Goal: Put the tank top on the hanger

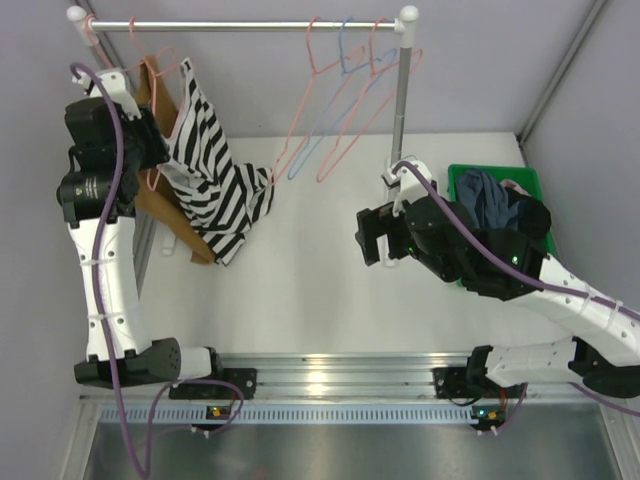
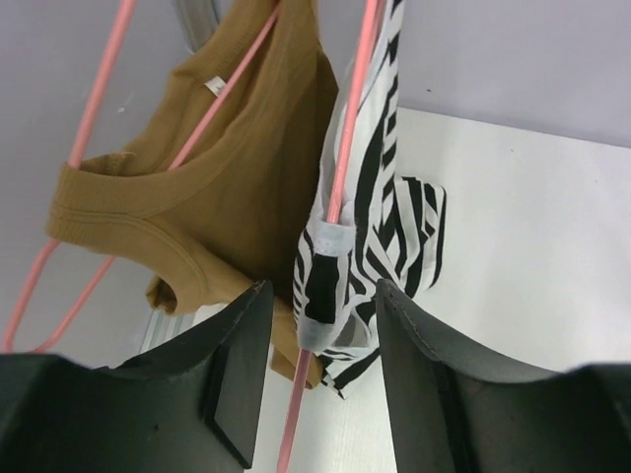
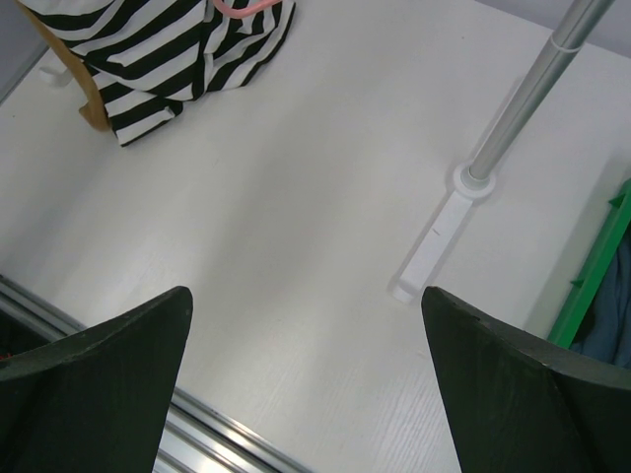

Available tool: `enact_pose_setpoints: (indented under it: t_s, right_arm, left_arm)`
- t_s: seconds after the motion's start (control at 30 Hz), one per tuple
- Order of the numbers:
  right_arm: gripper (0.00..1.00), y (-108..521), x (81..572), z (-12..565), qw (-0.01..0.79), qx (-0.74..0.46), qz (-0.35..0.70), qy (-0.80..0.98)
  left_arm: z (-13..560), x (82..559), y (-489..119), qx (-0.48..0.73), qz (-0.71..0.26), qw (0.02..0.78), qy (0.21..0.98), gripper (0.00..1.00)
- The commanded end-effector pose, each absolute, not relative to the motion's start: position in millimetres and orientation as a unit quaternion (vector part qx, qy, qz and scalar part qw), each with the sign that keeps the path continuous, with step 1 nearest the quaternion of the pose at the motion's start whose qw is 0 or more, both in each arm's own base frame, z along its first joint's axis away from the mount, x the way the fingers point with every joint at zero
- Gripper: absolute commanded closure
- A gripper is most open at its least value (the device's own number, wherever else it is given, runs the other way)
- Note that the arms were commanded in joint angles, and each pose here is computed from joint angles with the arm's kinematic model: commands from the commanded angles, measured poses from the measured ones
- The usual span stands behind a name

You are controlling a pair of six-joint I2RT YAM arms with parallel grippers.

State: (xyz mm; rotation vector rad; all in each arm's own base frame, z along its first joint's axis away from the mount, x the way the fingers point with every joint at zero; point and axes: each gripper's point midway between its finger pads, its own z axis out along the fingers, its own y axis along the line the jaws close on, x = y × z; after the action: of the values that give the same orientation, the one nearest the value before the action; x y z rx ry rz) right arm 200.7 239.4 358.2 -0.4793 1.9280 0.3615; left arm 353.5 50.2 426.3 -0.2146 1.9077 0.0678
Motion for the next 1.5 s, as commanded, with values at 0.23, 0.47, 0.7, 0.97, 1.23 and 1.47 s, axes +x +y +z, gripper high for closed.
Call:
enact_pose_setpoints:
  t_s: [0.23,0.47,0.7,0.97,1.23,1.47]
  right_arm:
    - [0.0,246.6,197.3,367.3,0.543,-0.197,0.178,0.796]
    - [0.0,241.9,197.2,361.7,0.547,-0.184,0.18,0.796]
    - [0.0,227.2,193.8,351.1,0.559,-0.156,0.194,0.791]
    - [0.0,206.6,189.1,318.1,0.557,-0.125,0.19,0.799]
    - [0.0,185.7,191.3,275.8,0.542,-0.097,0.139,0.823]
    - [0.0,185.5,193.2,262.3,0.544,-0.087,0.137,0.823]
  left_arm:
    - [500.3,307.9,25.6,-0.085,-0.029,0.666,0.74,0.48]
    - [509.3,282.7,-35.3,-0.023,-0.185,0.688,0.702,0.48]
    - [459.2,249.0,-77.4,0.005,-0.303,0.648,0.699,0.48]
    - [357.2,222.3,-110.9,0.005,-0.358,0.556,0.75,0.48]
    - [287.1,200.2,-123.5,-0.004,-0.359,0.513,0.78,0.49]
    - [256.5,200.0,-115.5,-0.013,-0.317,0.509,0.801,0.5]
